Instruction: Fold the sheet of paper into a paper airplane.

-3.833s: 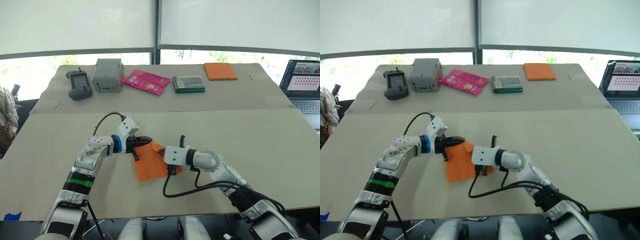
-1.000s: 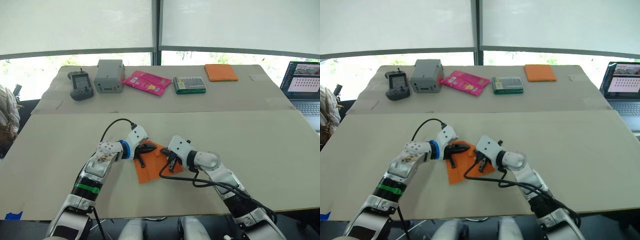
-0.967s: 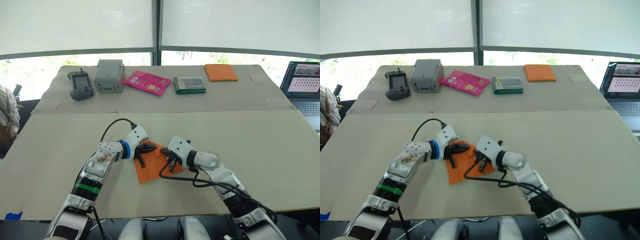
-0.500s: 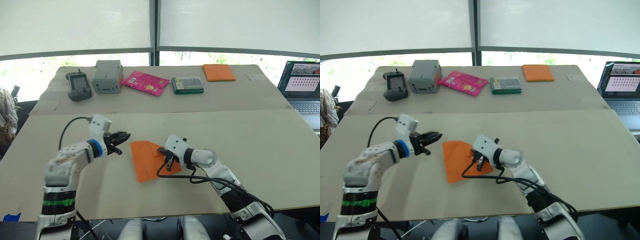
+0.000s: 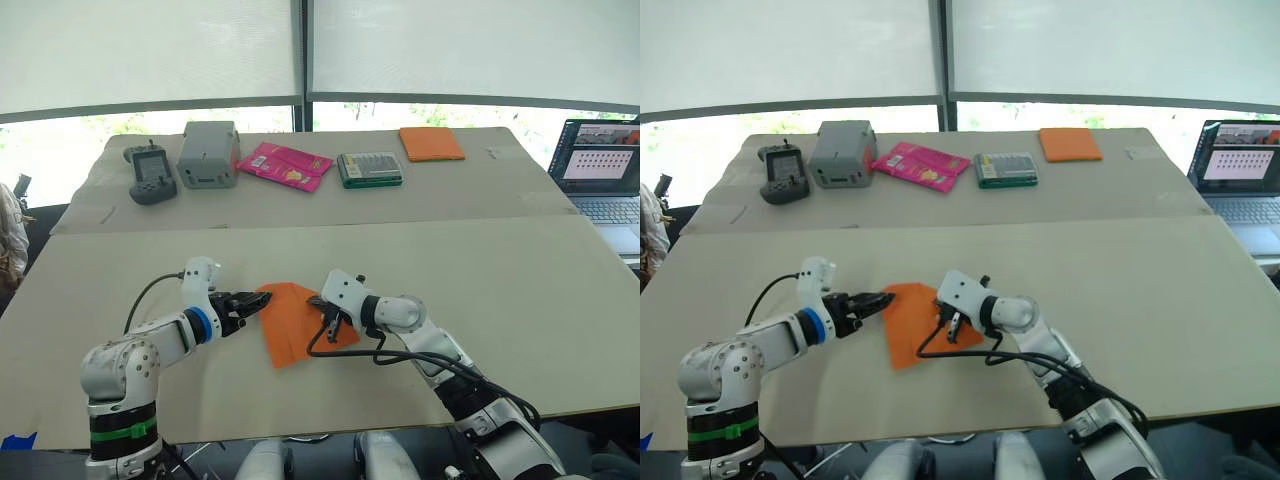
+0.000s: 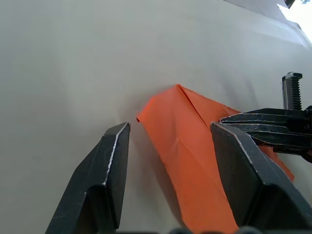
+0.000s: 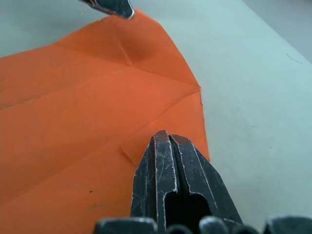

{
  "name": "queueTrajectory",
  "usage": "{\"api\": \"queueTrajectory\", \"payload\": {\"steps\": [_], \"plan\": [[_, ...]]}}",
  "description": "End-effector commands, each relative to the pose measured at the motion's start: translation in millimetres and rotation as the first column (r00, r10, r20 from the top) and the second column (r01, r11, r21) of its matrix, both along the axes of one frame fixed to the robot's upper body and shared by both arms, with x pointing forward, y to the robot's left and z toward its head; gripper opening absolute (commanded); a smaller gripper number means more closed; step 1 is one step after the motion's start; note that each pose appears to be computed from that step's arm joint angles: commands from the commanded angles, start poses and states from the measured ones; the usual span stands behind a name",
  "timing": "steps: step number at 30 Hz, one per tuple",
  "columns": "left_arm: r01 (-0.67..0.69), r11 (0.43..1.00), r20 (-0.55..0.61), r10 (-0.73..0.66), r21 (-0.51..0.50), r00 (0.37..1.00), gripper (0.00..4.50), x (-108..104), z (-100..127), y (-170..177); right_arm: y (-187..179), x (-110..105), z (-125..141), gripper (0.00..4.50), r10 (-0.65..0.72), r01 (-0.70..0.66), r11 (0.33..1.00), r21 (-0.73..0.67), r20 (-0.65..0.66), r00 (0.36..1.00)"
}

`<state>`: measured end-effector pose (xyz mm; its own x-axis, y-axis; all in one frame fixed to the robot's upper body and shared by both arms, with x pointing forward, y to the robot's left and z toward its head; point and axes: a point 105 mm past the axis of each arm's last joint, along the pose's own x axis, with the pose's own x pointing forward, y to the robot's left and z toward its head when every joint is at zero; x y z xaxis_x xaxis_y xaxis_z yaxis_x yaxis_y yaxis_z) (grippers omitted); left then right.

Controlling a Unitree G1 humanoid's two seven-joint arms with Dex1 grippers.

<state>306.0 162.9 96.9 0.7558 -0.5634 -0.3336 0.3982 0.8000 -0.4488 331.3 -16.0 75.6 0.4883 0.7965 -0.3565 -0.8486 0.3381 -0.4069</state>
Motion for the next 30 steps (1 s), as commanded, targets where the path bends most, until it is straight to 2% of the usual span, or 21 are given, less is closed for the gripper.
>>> {"api": "queueTrajectory", "payload": {"steps": [1, 6, 8, 12, 15, 18, 22, 25, 28, 30], "plan": [[0.026, 0.999, 0.062, -0.025, -0.023, 0.998, 1.68, 2, 13, -10, -3, -9, -26, 0.0, 0.005, -0.009, 0.998, -0.06, -0.082, 0.997], [0.044, 0.999, 0.101, -0.041, -0.027, 0.994, 0.03, 5, 19, -18, -6, -8, -26, 0.0, -0.005, 0.0, 0.998, -0.064, -0.079, 0.997], [0.044, 0.999, 0.118, -0.044, 0.001, 0.992, 0.03, 7, 19, -21, -6, -8, -26, 0.0, -0.008, 0.003, 0.998, -0.065, -0.077, 0.997], [0.123, 0.981, 0.16, -0.147, 0.151, 0.976, 0.03, 2, 13, -37, -8, -7, -25, 0.0, -0.015, 0.01, 0.998, -0.067, -0.072, 0.997], [0.204, 0.906, 0.177, -0.285, 0.372, 0.942, 0.03, -3, 1, -45, -9, -5, -19, 0.0, -0.026, 0.024, 0.998, -0.053, -0.051, 0.998], [0.205, 0.849, 0.232, -0.351, 0.487, 0.907, 0.03, 2, 0, -51, -13, -1, 6, 0.0, -0.031, 0.031, 0.999, -0.025, 0.008, 0.999], [0.192, 0.8, 0.308, -0.423, 0.569, 0.852, 0.03, 10, 8, -60, -23, 3, 43, 0.0, -0.041, 0.041, 0.999, 0.0, 0.087, 0.995], [0.194, 0.776, 0.347, -0.471, 0.6, 0.811, 0.03, 14, 12, -66, -29, 5, 61, 0.0, -0.063, 0.061, 0.998, 0.02, 0.112, 0.992], [0.223, 0.704, 0.366, -0.58, 0.674, 0.727, 0.03, 16, 15, -77, -40, 11, 80, 0.0, -0.105, 0.098, 0.994, 0.051, 0.135, 0.985], [0.241, 0.667, 0.352, -0.624, 0.705, 0.698, 0.03, 15, 12, -79, -41, 12, 83, 0.0, -0.122, 0.113, 0.99, 0.079, 0.125, 0.985]]}}
